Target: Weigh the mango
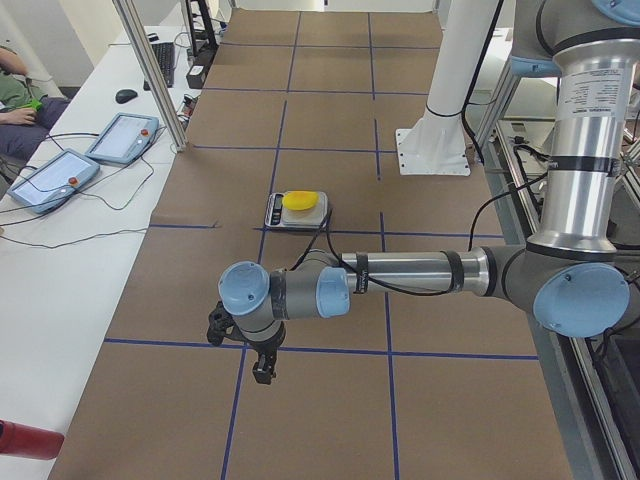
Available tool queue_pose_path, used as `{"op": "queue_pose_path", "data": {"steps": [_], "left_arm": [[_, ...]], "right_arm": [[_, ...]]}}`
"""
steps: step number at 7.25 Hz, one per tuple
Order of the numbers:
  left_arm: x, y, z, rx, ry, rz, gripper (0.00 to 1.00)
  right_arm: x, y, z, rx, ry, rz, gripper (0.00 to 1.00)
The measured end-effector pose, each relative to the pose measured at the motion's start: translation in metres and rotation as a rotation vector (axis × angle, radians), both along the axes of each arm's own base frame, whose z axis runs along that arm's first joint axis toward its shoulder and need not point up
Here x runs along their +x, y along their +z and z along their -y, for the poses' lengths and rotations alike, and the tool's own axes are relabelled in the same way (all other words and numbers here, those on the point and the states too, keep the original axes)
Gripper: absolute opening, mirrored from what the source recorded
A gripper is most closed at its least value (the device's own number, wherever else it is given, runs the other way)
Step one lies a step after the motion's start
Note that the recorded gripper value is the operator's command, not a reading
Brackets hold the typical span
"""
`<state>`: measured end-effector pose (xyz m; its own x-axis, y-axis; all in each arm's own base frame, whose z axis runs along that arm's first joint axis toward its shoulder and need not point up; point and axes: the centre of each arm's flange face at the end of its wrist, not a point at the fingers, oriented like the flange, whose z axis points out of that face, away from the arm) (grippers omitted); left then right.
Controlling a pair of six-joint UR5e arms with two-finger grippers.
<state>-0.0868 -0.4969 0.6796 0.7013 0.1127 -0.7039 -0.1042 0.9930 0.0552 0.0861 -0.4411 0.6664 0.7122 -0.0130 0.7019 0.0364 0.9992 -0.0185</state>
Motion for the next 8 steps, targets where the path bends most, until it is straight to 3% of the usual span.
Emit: {"op": "queue_pose_path", "data": {"steps": [8], "left_arm": [[-0.0001,-0.0027,0.0006,0.007,0.001,0.001,1.0]], "right_arm": [[0.0,0.0002,-0.0002,0.0,0.0,0.0,1.0]]}}
